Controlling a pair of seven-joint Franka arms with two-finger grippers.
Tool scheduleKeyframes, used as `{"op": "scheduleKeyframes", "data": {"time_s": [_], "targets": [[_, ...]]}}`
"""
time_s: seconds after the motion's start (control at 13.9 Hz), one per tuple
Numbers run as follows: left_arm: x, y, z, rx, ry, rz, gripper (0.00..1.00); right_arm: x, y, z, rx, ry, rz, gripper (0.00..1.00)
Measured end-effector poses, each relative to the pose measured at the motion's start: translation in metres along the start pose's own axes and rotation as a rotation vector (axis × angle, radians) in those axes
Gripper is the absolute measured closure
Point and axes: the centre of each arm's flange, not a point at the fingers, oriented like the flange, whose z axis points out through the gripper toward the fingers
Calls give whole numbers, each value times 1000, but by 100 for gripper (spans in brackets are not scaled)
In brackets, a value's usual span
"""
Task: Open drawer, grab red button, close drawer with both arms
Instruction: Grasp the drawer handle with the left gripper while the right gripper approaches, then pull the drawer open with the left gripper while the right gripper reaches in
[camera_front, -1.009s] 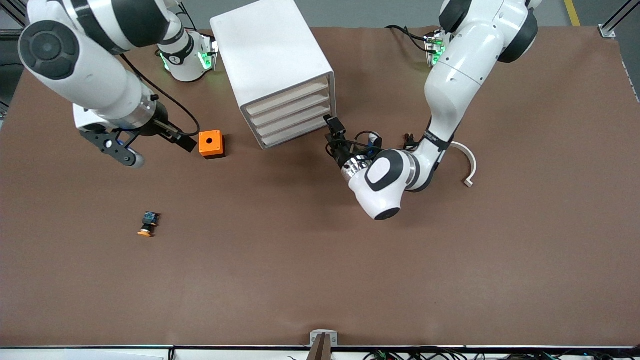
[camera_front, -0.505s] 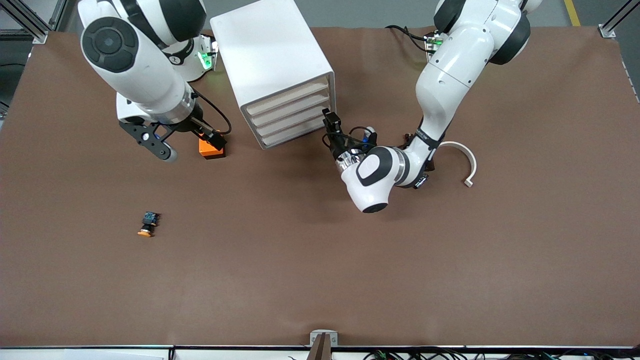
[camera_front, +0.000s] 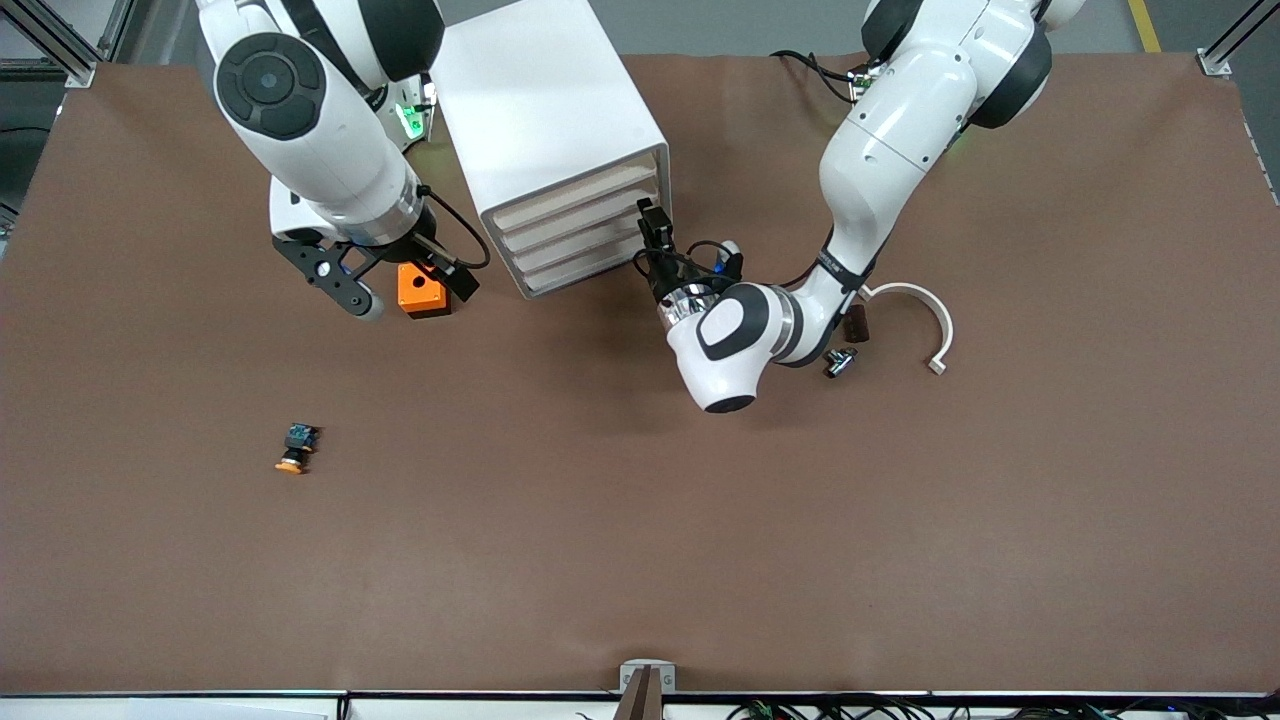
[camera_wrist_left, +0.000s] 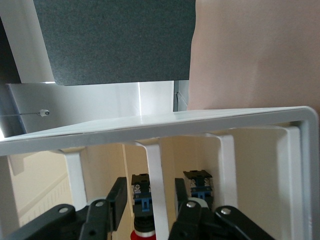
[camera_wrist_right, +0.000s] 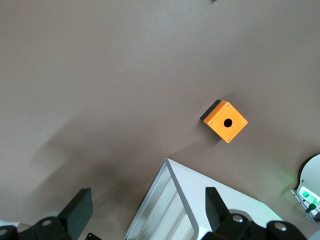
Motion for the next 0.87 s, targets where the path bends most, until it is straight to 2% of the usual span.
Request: {"op": "scheduleKeyframes", "data": {"time_s": [0.22,0.29,0.36,0.5,0.58,0.65,0.87], "targets": [[-9,1,28,11,42,2,57,-1,-1,1,0,1,9,0],[-11,2,34,14,51,4,62,-1,-2,2,1,1,15,0],[-12,3,37,16,56,5,63,-3,-3,3,0,1,17,0],[-11,7,38,20,56,8,75,-10,-9,6,3,4,29,0],[-10,8,38,22,54,8,78,-14,-12,7,6,6,35,0],[-10,9,38,24,53,6,86,-17,-15,9,8,8,37,0],[-10,10,38,27,51,-2,90,-23,-22,13,19,12,65,0]]}}
